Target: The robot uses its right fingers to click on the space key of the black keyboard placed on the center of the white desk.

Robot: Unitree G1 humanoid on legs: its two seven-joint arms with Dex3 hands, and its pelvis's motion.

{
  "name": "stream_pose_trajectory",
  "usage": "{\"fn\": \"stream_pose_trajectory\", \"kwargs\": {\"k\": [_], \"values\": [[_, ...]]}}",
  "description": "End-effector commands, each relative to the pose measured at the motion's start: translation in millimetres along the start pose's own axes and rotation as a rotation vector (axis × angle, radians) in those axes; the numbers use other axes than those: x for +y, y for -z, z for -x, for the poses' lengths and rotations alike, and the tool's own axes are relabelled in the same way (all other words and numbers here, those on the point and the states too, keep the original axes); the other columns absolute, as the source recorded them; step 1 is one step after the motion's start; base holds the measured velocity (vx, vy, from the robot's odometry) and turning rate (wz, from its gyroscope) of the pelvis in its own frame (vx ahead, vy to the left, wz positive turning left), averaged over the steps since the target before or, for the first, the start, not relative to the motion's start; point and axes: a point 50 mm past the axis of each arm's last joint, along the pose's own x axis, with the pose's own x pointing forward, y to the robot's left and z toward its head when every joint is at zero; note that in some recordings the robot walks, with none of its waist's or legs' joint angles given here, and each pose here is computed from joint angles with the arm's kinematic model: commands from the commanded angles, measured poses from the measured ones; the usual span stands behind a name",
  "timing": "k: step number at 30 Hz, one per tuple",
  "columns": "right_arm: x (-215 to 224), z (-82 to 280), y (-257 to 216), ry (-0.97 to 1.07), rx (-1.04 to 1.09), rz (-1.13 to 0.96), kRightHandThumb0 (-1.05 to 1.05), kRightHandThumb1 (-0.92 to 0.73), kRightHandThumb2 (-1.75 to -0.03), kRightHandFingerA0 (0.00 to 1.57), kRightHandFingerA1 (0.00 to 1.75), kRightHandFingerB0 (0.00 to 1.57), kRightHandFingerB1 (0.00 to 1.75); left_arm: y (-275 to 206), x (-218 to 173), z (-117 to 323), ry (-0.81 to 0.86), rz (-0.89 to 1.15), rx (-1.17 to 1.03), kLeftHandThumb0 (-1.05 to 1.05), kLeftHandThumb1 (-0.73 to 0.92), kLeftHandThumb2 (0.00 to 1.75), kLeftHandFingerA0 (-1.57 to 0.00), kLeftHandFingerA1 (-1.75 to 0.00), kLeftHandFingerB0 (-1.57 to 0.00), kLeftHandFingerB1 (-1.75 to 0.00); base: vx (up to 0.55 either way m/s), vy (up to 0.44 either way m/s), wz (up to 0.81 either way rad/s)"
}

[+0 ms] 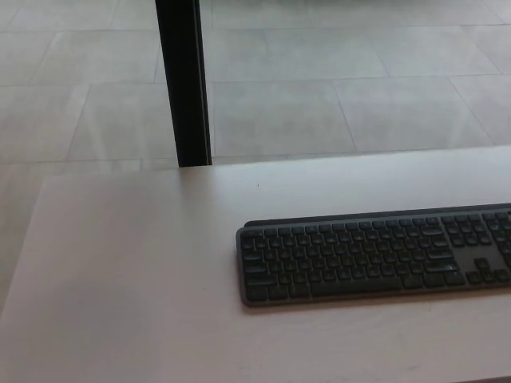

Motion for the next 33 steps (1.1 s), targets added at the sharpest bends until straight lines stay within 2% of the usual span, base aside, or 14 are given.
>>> {"fn": "stream_pose_trajectory", "kwargs": {"k": [1, 2, 3, 6, 8, 9, 10, 13, 18, 22, 26, 30, 31, 33], "values": [[-22.9, -7.1, -27.6, 0.175, -0.065, -0.186, -0.53, -0.4, -0.73, 1.16, 1.44, 0.47, 0.54, -5.1, 15.5, -0.5, -0.086, 0.177, -0.04, -0.28, 0.49, 0.54, -0.75, -0.66, -0.66, -0.55, 0.0, 0.0, 0.0], [-23.0, -7.0, -27.7, 0.176, -0.064, -0.187, -0.53, -0.4, -0.73, 1.16, 1.44, 0.47, 0.54, -5.0, 15.6, -0.5, -0.087, 0.178, -0.04, -0.28, 0.49, 0.54, -0.75, -0.66, -0.66, -0.55, 0.0, 0.0, 0.0], [-29.1, -7.0, -42.9, 0.193, -0.117, -0.198, -0.48, -0.53, -0.62, 1.08, 1.59, 0.46, 0.49, -4.1, 17.8, -0.8, -0.094, 0.18, -0.031, -0.28, 0.5, 0.55, -0.76, -0.65, -0.65, -0.53, 0.0, 0.0, 0.0], [-39.9, -12.6, -74.8, 0.257, -0.199, -0.167, -0.47, -0.54, -0.56, 1.15, 1.48, 0.49, 0.46, -3.7, 17.5, -1.1, -0.086, 0.185, -0.03, -0.28, 0.5, 0.55, -0.73, -0.65, -0.68, -0.55, 0.0, 0.0, 0.0], [-45.2, -16.8, -101.3, 0.273, -0.249, -0.203, -0.46, -0.57, -0.57, 1.1, 1.55, 0.48, 0.45, -2.7, 18.6, -1.0, -0.086, 0.208, -0.024, -0.28, 0.5, 0.55, -0.73, -0.66, -0.71, -0.57, 0.0, 0.0, 0.0], [-48.8, -14.9, -132.5, 0.287, -0.33, -0.232, -0.43, -0.6, -0.58, 0.98, 1.0, 0.49, 0.4, -3.2, 18.1, -1.0, -0.088, 0.215, -0.029, -0.27, 0.49, 0.54, -0.72, -0.66, -0.74, -0.59, 0.0, 0.0, 0.0], [-49.0, -13.1, -146.7, 0.268, -0.363, -0.277, -0.39, -0.63, -0.59, 0.88, 0.72, 0.47, 0.39, -2.9, 18.4, -1.0, -0.086, 0.198, -0.029, -0.29, 0.49, 0.54, -0.73, -0.65, -0.74, -0.58, 0.0, 0.0, 0.0], [-47.9, -9.6, -173.2, 0.264, -0.429, -0.348, -0.36, -0.61, -0.59, 0.9, 0.57, 0.49, 0.4, -2.8, 18.0, -1.2, -0.081, 0.2, -0.026, -0.28, 0.5, 0.55, -0.69, -0.65, -0.67, -0.56, 0.0, 0.002, 0.03], [-34.8, 13.2, -247.1, 0.236, -0.616, -0.355, -0.52, -0.6, -0.59, 1.02, 0.67, 0.57, 0.51, -2.0, 18.6, -1.0, -0.082, 0.195, -0.021, -0.28, 0.5, 0.54, -0.68, -0.63, -0.71, -0.57, 0.0, 0.0, 0.0], [-7.3, 45.5, -298.9, 0.131, -0.829, -0.356, -0.28, -0.61, -0.58, 0.9, 0.94, 0.51, 0.4, -1.4, 17.4, -1.1, -0.083, 0.2, -0.018, -0.28, 0.5, 0.55, -0.7, -0.65, -0.67, -0.56, 0.0, 0.0, 0.0], [21.5, 67.6, -316.4, 0.015, -0.923, -0.27, -0.21, -0.65, -0.59, 0.79, 0.69, 0.5, 0.42, -2.5, 17.6, -1.2, -0.07, 0.19, -0.029, -0.27, 0.51, 0.55, -0.72, -0.65, -0.75, -0.58, 0.0, 0.0, 0.0], [61.5, 84.2, -317.8, -0.171, -0.978, -0.104, -0.24, -0.64, -0.59, 0.89, 0.88, 0.53, 0.43, -1.4, 18.0, -0.8, -0.074, 0.188, -0.024, -0.29, 0.5, 0.54, -0.7, -0.64, -0.75, -0.58, 0.0, 0.0, 0.0], [68.5, 86.8, -314.5, -0.2, -0.982, -0.073, -0.24, -0.63, -0.58, 0.92, 1.14, 0.54, 0.42, -1.3, 18.7, -0.7, -0.077, 0.165, -0.022, -0.31, 0.51, 0.54, -0.71, -0.64, -0.71, -0.56, 0.0, 0.0, 0.0], [82.3, 91.9, -309.5, -0.253, -0.982, -0.014, -0.21, -0.64, -0.59, 0.89, 1.11, 0.54, 0.42, -1.2, 19.0, -0.3, -0.078, 0.155, -0.028, -0.31, 0.51, 0.54, -0.72, -0.65, -0.73, -0.58, 0.0, 0.0, 0.0]]}}
